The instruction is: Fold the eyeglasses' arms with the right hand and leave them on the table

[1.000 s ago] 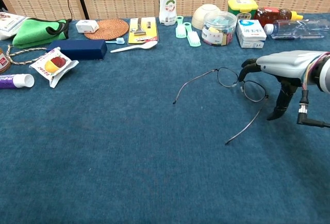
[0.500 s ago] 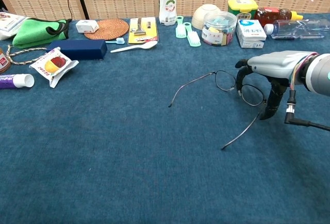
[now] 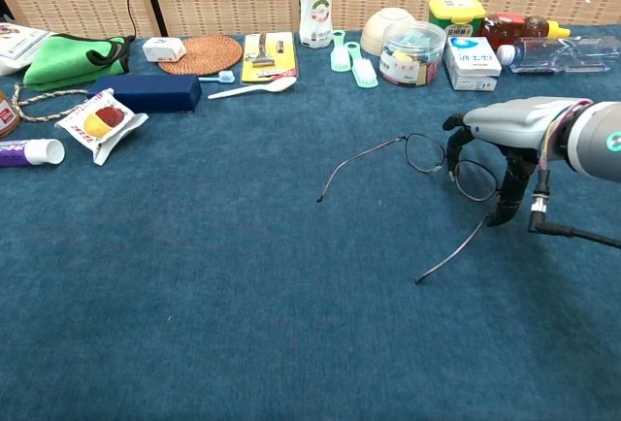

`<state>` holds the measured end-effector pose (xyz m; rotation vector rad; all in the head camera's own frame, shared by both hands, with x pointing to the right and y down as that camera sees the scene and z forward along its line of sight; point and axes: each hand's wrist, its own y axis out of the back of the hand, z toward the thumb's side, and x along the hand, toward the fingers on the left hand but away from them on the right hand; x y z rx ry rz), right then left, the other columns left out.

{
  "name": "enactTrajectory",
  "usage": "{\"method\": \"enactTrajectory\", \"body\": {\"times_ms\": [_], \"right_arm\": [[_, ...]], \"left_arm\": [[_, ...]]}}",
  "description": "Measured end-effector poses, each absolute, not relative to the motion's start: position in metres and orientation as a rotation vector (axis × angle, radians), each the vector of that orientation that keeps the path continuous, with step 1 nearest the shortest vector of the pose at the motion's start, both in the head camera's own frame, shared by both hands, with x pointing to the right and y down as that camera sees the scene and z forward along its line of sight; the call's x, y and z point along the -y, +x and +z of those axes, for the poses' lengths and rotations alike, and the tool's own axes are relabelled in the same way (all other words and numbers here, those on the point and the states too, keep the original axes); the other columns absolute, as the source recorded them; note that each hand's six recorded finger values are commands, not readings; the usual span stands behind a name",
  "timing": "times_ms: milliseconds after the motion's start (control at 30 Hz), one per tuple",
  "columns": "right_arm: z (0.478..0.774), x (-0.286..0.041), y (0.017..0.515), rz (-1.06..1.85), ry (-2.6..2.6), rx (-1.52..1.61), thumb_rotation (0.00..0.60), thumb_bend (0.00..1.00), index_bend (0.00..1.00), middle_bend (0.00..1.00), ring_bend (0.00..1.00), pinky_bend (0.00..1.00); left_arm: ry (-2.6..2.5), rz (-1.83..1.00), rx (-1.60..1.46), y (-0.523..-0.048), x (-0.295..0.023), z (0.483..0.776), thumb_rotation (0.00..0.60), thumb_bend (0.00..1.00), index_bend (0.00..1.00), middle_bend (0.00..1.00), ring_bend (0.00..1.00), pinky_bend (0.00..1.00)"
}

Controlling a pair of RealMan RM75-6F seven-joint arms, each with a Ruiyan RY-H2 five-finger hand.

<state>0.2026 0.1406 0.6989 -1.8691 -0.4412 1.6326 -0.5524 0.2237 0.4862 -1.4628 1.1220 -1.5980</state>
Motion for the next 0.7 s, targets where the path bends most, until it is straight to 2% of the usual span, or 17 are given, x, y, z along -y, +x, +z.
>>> {"method": "enactTrajectory", "body": {"times_ms": [400,700], "right_arm": [[0.7018,-0.1367,0.1966,1.642,-1.865,0.456,0.6,0.0,0.45,0.07,0.0,0.0],[0.7045,-0.1326,0.1964,1.658,-1.86,0.479,0.6,0.05,0.52,0.12,0.0,0.0]], "left_arm": [[-1.462,-1.602,-1.121,-0.5531,-0.2243,0.4869,0.565,0.44,0.09,0.1,0.1,0.0],[-1.461,-1.606,-1.12,-0.5539,-0.2242,0.4878,0.564,0.44,0.09,0.1,0.1,0.0]]}}
